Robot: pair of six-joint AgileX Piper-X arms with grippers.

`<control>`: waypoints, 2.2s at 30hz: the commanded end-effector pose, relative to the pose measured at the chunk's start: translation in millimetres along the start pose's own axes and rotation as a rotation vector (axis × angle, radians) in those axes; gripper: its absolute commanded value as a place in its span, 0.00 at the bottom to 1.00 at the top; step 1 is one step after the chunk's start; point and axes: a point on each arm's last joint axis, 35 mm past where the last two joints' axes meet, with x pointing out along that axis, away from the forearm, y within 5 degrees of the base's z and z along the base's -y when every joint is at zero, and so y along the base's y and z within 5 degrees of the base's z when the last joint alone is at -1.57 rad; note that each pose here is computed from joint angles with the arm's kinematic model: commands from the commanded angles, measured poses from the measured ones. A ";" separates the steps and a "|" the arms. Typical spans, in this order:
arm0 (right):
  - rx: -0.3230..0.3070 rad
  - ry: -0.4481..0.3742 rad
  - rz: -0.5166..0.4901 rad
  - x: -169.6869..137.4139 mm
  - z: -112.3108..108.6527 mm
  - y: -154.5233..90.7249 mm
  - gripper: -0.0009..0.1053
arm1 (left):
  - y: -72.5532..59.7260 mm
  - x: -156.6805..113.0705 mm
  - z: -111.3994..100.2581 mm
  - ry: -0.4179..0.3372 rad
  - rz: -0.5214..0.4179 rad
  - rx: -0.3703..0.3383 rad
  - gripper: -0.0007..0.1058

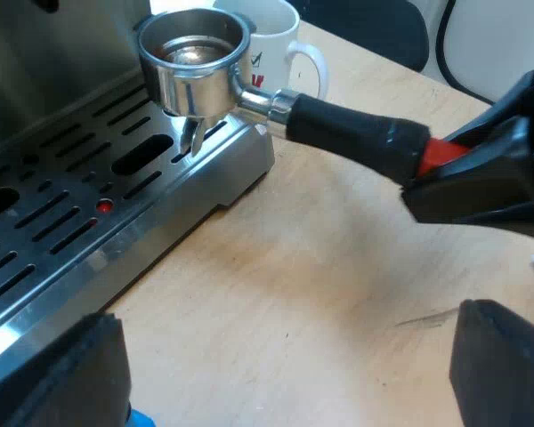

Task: Grind coffee beans and then tamp

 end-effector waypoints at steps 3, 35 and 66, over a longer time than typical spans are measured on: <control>0.022 -0.085 -0.022 -14.2 4.6 -5.8 0.01 | -7.6 -9.0 1.2 -0.041 -0.017 0.032 0.72; -0.141 -0.150 0.158 -11.7 -53.1 15.6 0.01 | -15.2 -21.6 -15.2 0.033 -0.012 -0.006 0.72; -0.162 -0.219 0.278 54.9 -99.7 -3.7 0.01 | -15.1 -21.7 -16.1 0.040 -0.011 -0.011 0.72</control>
